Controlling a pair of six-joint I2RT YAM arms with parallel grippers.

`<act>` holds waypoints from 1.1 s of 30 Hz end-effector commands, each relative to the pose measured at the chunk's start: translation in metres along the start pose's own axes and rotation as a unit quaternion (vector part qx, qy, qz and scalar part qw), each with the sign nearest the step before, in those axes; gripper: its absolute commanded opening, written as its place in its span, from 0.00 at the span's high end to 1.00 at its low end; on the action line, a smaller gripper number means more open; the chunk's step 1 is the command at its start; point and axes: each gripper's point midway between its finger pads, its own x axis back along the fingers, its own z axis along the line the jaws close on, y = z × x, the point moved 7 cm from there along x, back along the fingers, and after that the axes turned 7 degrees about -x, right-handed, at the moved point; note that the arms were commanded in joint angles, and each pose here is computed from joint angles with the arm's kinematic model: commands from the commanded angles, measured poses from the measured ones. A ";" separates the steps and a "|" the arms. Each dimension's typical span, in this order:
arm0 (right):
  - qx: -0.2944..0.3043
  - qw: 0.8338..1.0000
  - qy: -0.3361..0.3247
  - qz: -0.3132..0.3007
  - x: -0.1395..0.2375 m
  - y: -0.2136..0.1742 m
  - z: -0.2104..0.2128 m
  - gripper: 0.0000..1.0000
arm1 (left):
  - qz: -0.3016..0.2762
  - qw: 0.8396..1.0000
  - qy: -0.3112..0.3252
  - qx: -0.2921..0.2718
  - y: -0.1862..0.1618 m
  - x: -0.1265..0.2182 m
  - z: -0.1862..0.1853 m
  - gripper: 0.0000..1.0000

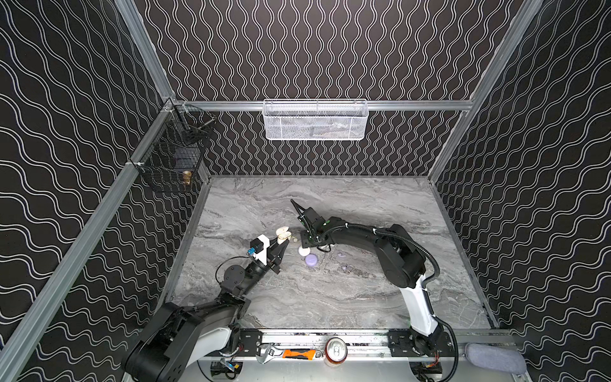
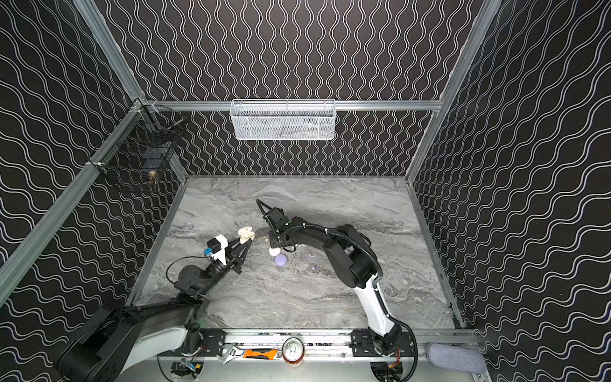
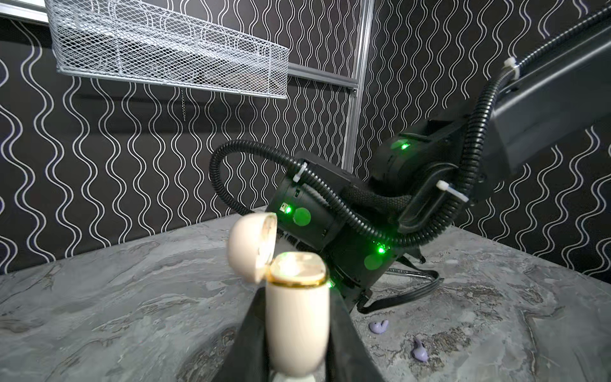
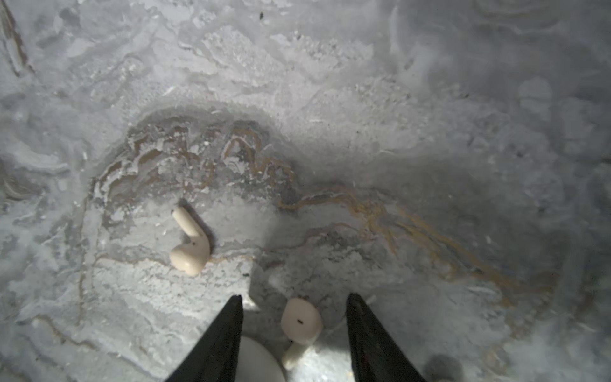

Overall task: Insert the wireless bluetooth earbuds into the charging case
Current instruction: 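Move the right gripper toward the white earbuds while the left holds the open case, then lower the right gripper and close it on a white earbud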

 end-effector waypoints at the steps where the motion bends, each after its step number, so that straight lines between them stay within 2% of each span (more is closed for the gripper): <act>1: 0.003 0.999 -0.049 0.011 -0.004 -0.008 -0.011 0.48 | 0.000 1.000 0.012 -0.005 0.001 0.001 0.002 1.00; 17: 0.020 0.995 -0.094 0.000 0.015 -0.026 -0.020 0.57 | 0.000 1.000 0.016 -0.004 0.002 0.000 0.003 1.00; 33: 0.033 0.995 -0.094 0.013 -0.008 -0.028 -0.013 0.58 | -0.001 1.000 0.006 -0.007 0.004 -0.001 0.002 1.00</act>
